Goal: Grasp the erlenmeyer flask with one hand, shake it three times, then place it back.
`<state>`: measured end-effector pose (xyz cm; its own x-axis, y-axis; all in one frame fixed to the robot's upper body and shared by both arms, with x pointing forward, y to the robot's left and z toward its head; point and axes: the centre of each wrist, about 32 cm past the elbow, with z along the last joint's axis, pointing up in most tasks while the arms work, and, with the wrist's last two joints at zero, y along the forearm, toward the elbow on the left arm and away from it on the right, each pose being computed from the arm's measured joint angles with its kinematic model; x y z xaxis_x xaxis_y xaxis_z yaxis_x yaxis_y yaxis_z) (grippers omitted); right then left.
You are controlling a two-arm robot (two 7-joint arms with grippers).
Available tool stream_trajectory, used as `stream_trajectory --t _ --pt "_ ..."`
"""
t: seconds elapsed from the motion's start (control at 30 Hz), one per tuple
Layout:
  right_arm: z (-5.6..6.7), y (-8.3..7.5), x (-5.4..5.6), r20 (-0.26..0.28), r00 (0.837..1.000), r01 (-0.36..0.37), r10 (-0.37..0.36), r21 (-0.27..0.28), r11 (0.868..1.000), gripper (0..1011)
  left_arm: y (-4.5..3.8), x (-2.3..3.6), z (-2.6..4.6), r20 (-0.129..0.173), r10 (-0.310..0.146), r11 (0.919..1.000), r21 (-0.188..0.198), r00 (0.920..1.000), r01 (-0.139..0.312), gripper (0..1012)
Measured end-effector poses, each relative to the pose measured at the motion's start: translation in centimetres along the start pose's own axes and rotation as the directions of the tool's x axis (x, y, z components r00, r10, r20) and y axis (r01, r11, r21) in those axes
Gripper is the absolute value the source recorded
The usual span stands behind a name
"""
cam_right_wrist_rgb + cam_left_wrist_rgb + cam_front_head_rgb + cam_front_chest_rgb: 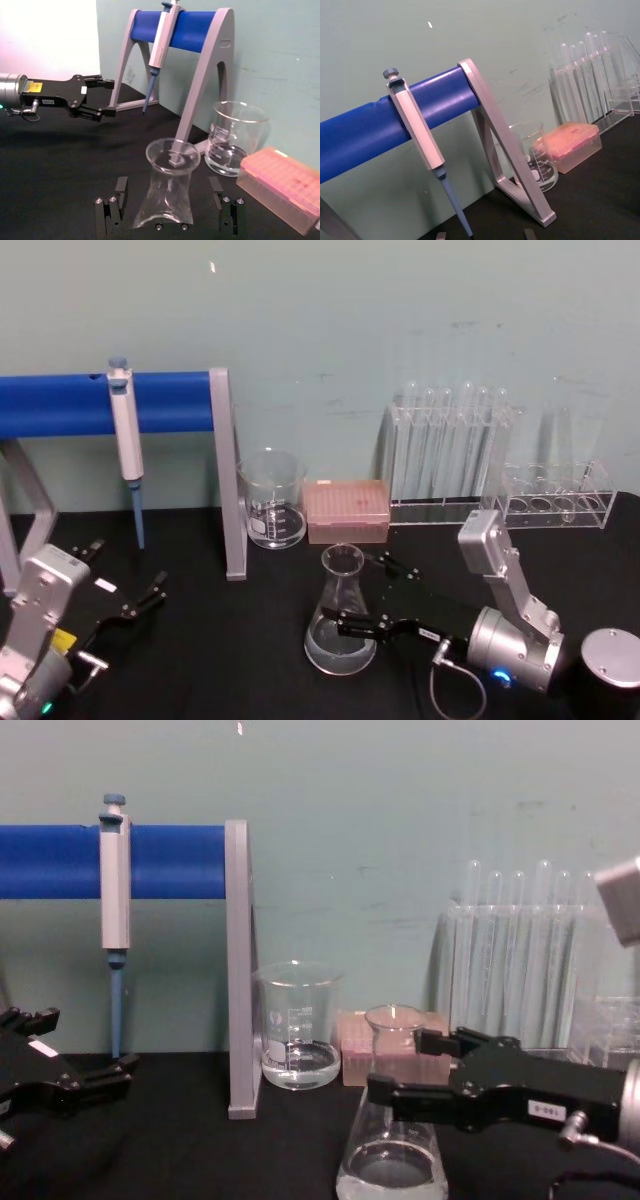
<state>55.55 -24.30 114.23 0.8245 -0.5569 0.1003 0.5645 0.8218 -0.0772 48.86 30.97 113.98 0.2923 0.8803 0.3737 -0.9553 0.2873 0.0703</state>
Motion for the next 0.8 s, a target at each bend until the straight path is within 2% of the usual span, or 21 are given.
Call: stream_trajectory --t 0.43,0.8 --pt "0.0 -2.7 -0.6 -0.002 0.998 0.066 -0.066 -0.028 0.997 1003 0.0 0.0 0.0 0.0 0.0 1.0 0.0 1.0 0.0 1001" --pt "-0.2 -5.0 -1.0 -0.01 0.991 0.134 -0.135 -0.056 0.989 1003 0.0 0.0 0.0 0.0 0.0 1.0 0.0 1.0 0.0 1001"
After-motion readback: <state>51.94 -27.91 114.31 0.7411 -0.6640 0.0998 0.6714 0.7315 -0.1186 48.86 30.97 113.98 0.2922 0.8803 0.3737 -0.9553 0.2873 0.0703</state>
